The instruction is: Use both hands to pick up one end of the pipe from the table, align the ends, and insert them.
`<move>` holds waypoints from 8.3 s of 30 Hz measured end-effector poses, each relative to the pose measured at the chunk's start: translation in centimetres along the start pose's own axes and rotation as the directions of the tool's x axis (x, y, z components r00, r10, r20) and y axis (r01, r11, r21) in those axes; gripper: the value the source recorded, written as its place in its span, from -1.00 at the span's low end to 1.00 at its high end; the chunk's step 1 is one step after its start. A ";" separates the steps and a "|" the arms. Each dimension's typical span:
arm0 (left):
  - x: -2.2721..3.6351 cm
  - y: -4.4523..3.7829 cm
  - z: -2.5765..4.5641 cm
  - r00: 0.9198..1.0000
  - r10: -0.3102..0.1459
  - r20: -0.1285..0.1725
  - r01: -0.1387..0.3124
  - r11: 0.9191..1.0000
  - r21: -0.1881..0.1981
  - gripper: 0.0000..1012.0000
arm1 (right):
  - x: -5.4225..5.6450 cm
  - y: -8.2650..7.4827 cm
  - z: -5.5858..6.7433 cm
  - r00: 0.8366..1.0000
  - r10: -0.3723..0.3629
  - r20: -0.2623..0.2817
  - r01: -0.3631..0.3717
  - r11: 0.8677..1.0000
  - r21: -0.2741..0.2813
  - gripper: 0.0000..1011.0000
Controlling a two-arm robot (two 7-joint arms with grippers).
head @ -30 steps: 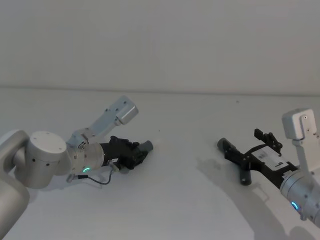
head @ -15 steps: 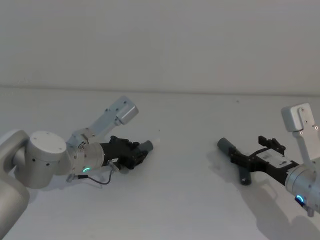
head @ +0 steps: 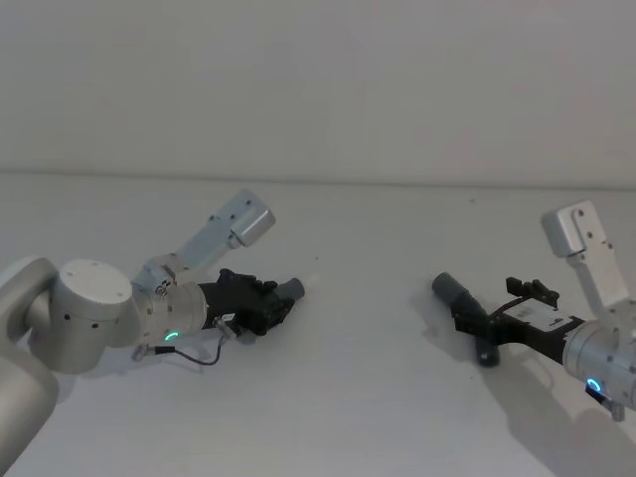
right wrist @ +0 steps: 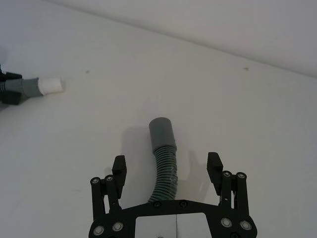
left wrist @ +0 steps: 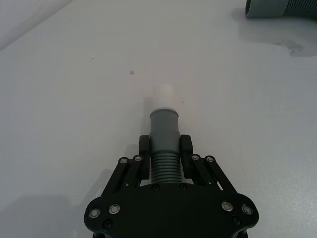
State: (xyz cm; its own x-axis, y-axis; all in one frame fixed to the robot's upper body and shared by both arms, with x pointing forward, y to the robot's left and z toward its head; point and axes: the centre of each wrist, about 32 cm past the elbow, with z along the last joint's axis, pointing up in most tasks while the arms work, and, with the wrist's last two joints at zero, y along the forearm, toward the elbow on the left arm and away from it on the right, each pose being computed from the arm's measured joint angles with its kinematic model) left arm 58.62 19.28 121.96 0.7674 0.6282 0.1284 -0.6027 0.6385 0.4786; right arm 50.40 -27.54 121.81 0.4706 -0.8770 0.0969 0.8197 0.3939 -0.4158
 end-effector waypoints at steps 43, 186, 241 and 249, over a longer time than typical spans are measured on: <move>0.00 0.00 0.00 1.000 0.000 0.000 0.000 1.000 0.000 -0.31 | 0.7 2.9 -0.6 0.998 0.026 -0.048 -0.030 0.996 -0.085 0.94; 3.23 6.07 5.86 0.769 -0.241 0.592 0.368 0.924 -0.102 -0.31 | 1.4 -2.8 4.2 0.718 0.324 0.616 -0.411 0.912 -0.001 -0.47; 2.97 5.13 6.29 0.764 -0.243 0.598 0.376 0.920 -0.107 -0.31 | 2.6 -3.1 4.0 0.734 0.283 0.617 -0.380 0.925 0.027 -0.47; 2.92 4.97 6.38 0.761 -0.248 0.600 0.383 0.918 -0.105 -0.31 | 2.7 -3.2 4.1 0.733 0.280 0.619 -0.379 0.925 0.031 -0.47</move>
State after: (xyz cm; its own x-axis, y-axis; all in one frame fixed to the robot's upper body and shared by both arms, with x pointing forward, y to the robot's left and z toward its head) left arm 59.26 21.44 130.25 0.8646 0.0526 0.4997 -0.2826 0.8732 0.3970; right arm 50.39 -30.05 127.11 0.7768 -0.3626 0.5149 0.5899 0.7052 -0.3934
